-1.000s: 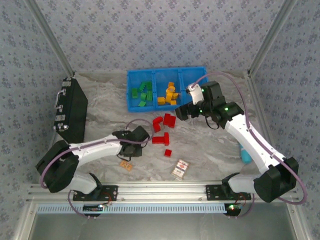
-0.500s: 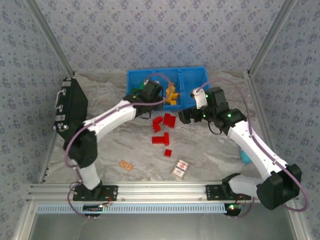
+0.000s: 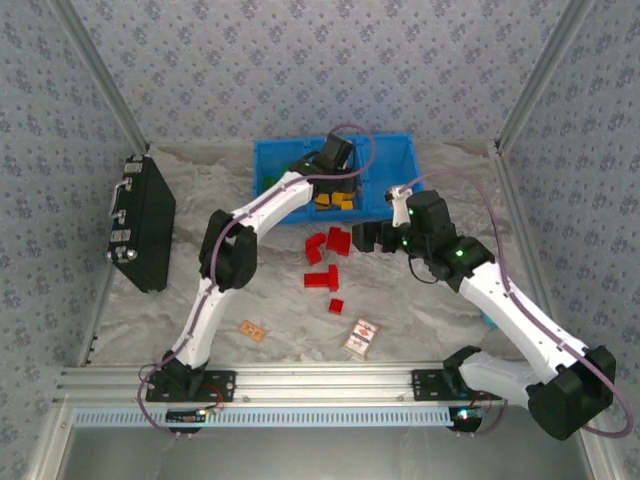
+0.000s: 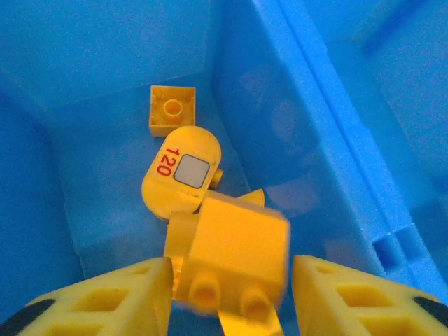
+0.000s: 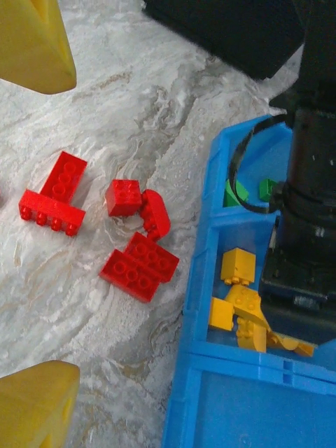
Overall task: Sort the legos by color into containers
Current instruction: Place the lego in the container, then pick up the lego from the center of the table, then place the lego in the container, then pick up the lego from the center of the table, then place the lego in the container.
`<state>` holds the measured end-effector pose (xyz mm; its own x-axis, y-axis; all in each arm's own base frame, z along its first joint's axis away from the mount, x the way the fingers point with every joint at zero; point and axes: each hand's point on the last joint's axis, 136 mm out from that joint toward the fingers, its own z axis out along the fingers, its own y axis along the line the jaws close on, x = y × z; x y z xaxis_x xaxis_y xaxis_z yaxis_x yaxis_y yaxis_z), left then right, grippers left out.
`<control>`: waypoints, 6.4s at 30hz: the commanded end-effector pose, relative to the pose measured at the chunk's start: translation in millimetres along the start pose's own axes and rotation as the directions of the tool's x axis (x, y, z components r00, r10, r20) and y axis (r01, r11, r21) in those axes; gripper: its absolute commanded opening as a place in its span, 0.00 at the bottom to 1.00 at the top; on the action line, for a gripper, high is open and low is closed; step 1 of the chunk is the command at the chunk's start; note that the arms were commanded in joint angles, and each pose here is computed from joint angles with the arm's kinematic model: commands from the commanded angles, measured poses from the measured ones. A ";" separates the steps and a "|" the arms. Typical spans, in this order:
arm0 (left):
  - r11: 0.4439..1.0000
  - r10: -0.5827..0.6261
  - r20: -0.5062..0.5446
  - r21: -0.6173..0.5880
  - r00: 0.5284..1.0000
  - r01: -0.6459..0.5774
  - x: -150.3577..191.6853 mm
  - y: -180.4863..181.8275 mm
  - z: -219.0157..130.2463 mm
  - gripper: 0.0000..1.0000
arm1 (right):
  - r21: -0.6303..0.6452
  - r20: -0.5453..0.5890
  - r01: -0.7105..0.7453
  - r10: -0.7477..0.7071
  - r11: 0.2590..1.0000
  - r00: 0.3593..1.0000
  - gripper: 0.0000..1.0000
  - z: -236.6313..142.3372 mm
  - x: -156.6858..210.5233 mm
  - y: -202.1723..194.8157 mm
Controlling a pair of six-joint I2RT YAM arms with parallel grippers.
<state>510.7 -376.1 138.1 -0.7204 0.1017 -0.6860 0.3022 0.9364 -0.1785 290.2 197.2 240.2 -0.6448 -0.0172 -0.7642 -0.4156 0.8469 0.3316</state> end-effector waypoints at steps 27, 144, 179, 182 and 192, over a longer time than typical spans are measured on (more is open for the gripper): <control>0.996 -0.045 0.373 -0.060 0.927 0.073 -30.7 98.9 -312.2 0.78 | 0.059 -0.445 -0.224 0.227 0.973 0.866 0.79 112.7 124.2 16.1; 0.994 0.108 0.180 -0.023 0.978 -0.105 173.9 155.0 -323.7 1.00 | 0.318 -0.513 -0.099 0.259 0.943 0.818 1.00 158.1 170.2 48.4; 0.993 0.106 0.142 -0.062 0.984 -0.098 176.0 163.4 -315.6 1.00 | 0.455 -0.363 -0.074 0.261 0.887 0.895 0.56 69.9 35.4 -65.3; 0.993 0.107 0.148 -0.063 0.983 -0.098 175.7 163.6 -316.8 1.00 | 0.507 -0.306 -0.053 0.237 0.860 0.922 0.56 69.9 -1.6 -104.5; 0.993 0.108 0.148 -0.071 0.983 -0.098 175.0 165.0 -316.5 1.00 | 0.533 -0.177 -0.087 0.211 0.842 0.961 0.55 135.2 -89.8 -187.7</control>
<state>234.6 -100.1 206.3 -0.6036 0.1503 -0.7830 0.3300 0.9411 -0.0738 490.0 110.1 179.2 -0.8221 0.1187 -0.5568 0.0903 0.9928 0.0783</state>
